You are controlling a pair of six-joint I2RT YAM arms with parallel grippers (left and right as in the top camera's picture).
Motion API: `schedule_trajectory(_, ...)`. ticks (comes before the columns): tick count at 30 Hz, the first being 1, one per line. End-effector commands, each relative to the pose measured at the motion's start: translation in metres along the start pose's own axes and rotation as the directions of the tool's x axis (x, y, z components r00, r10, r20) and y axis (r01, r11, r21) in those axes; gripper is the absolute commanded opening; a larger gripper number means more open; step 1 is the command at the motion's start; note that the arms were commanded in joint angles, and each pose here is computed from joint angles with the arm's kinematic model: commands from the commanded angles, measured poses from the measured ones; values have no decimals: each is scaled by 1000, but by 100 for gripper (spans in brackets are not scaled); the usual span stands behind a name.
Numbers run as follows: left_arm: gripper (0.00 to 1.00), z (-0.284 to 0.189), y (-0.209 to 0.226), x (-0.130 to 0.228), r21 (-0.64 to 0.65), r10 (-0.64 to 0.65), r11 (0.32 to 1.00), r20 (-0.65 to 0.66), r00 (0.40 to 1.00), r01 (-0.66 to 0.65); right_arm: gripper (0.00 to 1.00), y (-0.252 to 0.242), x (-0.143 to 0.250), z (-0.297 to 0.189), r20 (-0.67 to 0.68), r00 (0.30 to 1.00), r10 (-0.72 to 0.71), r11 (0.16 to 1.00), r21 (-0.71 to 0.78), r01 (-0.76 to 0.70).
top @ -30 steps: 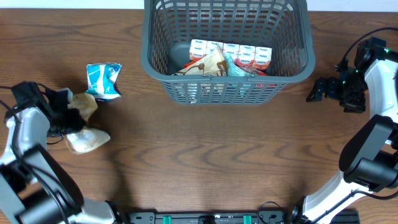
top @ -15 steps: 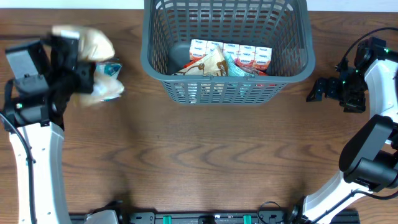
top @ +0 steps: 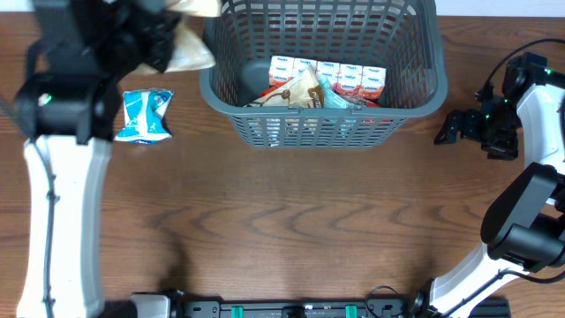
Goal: Pack container
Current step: 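Carry the cream bag with the left gripper over the basket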
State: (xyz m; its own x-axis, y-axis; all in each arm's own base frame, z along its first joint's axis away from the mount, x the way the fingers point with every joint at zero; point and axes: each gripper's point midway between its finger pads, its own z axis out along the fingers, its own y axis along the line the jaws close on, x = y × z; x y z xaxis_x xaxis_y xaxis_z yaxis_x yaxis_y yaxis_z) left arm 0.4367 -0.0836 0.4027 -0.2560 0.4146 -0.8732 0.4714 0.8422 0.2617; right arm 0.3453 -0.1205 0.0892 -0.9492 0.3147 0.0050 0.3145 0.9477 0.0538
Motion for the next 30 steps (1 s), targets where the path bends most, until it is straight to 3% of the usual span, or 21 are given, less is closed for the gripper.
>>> schedule_trajectory(1,6,20,-21,-23,51,128,990,33,991,-129,99,4,1,3,-10,1000,-21,1000,-8,21)
schedule_trajectory(9,6,50,-77,-46,150,341,923,104,934,-354,99,4,1,3,-10,1000,-22,1000,-7,22)
schedule_trajectory(14,6,56,-105,-47,199,399,887,125,908,-417,99,4,0,3,-6,1000,-22,1000,-7,22)
schedule_trajectory(20,6,68,-126,-20,285,468,837,72,881,-467,99,4,0,3,-5,1000,-27,1000,-7,27)
schedule_trajectory(30,5,116,-130,48,370,521,815,-129,844,-447,99,4,1,3,-9,1000,-28,1000,-8,28)
